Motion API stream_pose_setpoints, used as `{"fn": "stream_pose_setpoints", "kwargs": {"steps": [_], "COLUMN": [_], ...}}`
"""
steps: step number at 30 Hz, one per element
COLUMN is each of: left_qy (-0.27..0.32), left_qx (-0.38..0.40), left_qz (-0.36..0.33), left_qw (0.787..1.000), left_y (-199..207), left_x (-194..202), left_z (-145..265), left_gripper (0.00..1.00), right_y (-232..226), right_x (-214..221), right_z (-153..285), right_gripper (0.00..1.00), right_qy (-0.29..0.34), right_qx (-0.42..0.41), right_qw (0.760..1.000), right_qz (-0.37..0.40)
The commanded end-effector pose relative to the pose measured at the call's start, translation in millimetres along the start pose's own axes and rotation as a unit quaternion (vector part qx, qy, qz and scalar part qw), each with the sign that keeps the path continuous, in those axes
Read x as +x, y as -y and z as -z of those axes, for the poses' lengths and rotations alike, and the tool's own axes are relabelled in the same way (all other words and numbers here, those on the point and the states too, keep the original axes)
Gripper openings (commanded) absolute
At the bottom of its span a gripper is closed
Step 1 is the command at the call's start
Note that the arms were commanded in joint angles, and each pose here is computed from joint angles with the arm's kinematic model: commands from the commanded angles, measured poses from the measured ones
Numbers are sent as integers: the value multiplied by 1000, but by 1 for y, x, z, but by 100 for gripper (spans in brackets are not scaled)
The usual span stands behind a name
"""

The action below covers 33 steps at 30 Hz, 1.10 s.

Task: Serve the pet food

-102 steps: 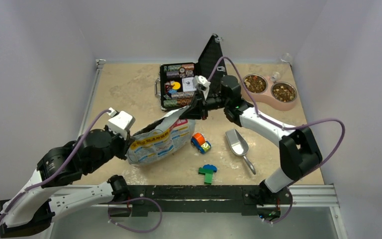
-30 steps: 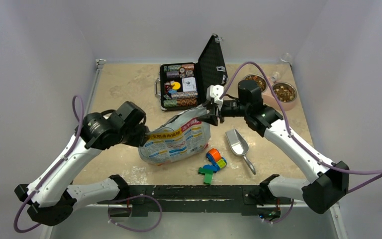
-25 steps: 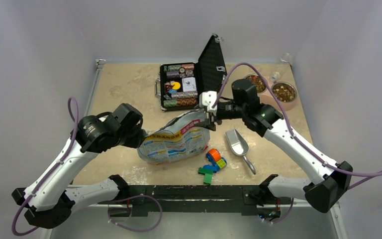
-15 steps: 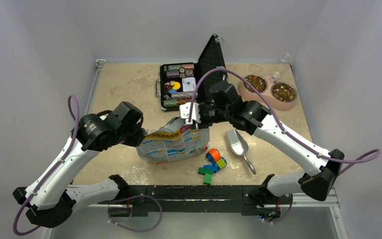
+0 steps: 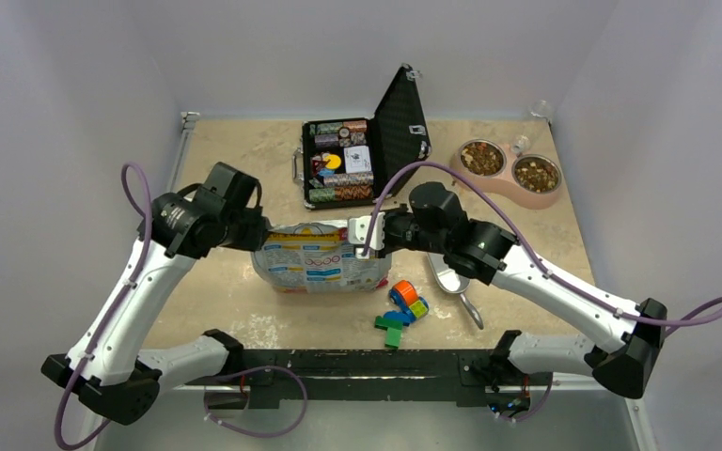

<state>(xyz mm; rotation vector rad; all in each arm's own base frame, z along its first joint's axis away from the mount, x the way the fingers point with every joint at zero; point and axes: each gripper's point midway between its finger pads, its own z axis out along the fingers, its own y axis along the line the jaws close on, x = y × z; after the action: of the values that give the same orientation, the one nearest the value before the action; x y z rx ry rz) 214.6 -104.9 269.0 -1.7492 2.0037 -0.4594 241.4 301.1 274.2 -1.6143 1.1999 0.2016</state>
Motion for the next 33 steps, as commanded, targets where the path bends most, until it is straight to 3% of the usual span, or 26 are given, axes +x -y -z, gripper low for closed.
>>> {"fn": "stream_pose_setpoints", "kwargs": {"steps": [1, 5, 6, 7, 8, 9, 13, 17, 26, 30, 33], "left_qy": [139, 112, 95, 72, 50, 24, -26, -7, -2, -7, -8], "left_qx": [-1, 35, 41, 40, 37, 43, 65, 64, 64, 74, 81], "left_qz": [1, 17, 18, 25, 37, 47, 76, 75, 74, 76, 83], "left_qw": [990, 993, 994, 996, 997, 998, 995, 995, 995, 994, 993], "left_y": [-20, -4, -1, 0, -1, 2, 3, 1, 4, 7, 7], "left_x": [-80, -78, -72, -63, -55, -45, -27, -34, -34, -34, -35], "left_z": [38, 63, 65, 64, 62, 60, 50, 51, 47, 49, 52], "left_gripper": [0, 0, 0, 0, 0, 0, 0, 0, 0, 0, 0], "right_y": [28, 10, 8, 7, 1, -4, -3, -18, -26, -30, -26], "right_x": [29, 10, 0, -11, -23, -35, -54, -77, -121, -128, -117], "right_z": [27, 24, 21, 20, 18, 14, -10, -15, -52, -72, -85], "right_gripper": [0, 0, 12, 34, 66, 76, 82, 85, 90, 89, 82], "right_qy": [-52, -22, -10, 1, 13, 25, 22, 41, 45, 46, 24], "right_qx": [79, -5, -30, -55, -84, -107, -112, -157, -124, -130, -111], "right_qw": [996, 1000, 999, 999, 996, 993, 992, 986, 991, 990, 994], "right_qz": [11, 16, 9, -3, -22, -36, -56, -48, 7, 7, 6]}}
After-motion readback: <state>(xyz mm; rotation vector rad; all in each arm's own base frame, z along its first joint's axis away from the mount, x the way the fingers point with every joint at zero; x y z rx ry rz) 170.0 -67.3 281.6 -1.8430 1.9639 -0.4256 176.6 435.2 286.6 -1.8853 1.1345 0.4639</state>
